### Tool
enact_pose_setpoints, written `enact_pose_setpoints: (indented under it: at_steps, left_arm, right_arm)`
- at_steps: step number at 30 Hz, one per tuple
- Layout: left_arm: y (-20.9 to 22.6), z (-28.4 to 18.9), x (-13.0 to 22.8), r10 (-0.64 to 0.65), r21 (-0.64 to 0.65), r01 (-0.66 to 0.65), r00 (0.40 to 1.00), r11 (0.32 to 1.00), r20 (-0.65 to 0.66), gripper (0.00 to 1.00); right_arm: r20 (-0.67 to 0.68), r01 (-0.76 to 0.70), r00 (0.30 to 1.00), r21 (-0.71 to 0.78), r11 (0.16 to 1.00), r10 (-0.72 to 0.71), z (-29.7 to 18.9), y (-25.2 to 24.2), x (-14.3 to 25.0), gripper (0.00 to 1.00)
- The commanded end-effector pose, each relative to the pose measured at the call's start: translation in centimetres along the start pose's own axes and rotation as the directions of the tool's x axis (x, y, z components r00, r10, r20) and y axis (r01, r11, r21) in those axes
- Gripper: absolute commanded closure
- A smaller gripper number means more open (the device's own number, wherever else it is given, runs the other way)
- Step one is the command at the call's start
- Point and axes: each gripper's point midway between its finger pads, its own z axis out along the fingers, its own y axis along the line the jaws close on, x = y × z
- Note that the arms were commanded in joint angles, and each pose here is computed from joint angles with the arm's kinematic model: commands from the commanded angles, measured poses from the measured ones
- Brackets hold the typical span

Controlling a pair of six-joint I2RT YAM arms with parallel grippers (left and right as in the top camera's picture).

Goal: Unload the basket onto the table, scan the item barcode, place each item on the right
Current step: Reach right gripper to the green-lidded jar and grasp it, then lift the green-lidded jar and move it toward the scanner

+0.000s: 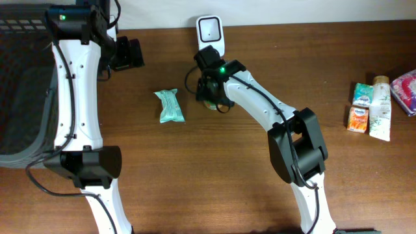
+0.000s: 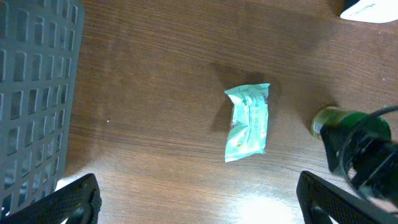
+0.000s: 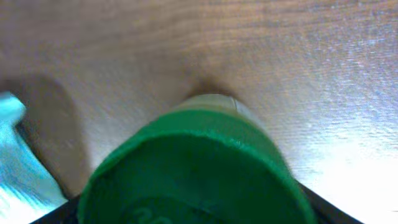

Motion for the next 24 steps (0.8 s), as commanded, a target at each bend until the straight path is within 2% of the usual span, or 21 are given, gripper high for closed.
enact_pose_setpoints:
  at_steps: [1,4,6,8,11,13,16,19,24]
  left_arm:
    - [0.0,-0.9,-0.1,0.014,-0.001,-0.014,1.000,1.000,0.023,0.01]
    - [0.0,-0.9,-0.1,0.014,-0.001,-0.014,1.000,1.000,0.023,0.01]
    - [0.0,-0.9,-0.1,0.014,-0.001,-0.014,1.000,1.000,0.023,0.01]
    - [0.0,-0.9,-0.1,0.014,-0.001,-0.014,1.000,1.000,0.023,0.01]
    - [0.0,-0.9,-0.1,0.014,-0.001,-0.014,1.000,1.000,0.023,0.01]
    - [0.0,-0.9,-0.1,0.014,-0.001,-0.014,1.000,1.000,0.023,0.01]
    - [0.0,-0.9,-0.1,0.014,-0.001,-0.014,1.000,1.000,0.023,0.01]
    - [0.0,-0.9,-0.1,0.014,-0.001,-0.014,1.000,1.000,0.023,0.01]
    - [0.0,-0.9,-0.1,0.014,-0.001,-0.014,1.000,1.000,0.023,0.01]
  right_arm:
    - [-0.050,0.177,0.983,0.054,0.983,-0.174,-0.9,-2.3,0.4,0.27]
    - [-0.088,0.170,0.982,0.068,0.983,-0.164,-3.3,-4.6,0.4,0.27]
    - [-0.060,0.143,0.988,0.000,0.990,-0.142,-4.2,-4.0,-0.6,0.26]
    - [-0.021,0.132,0.991,-0.081,0.988,-0.134,-4.3,-2.7,-1.7,0.19]
    - [0.031,0.122,0.992,-0.174,0.977,-0.119,-4.5,-0.8,-3.0,0.15]
    - [0.050,0.026,0.999,-0.162,0.986,-0.018,-4.4,-0.9,-3.9,0.15]
    - [0.083,-0.154,0.984,-0.030,0.988,0.156,-2.8,-3.4,-4.4,0.11]
    - [0.035,-0.224,0.974,-0.011,0.975,0.224,-1.3,-3.6,-3.2,0.10]
    - [-0.003,-0.190,0.982,-0.028,0.981,0.190,-1.0,-1.8,-1.6,0.11]
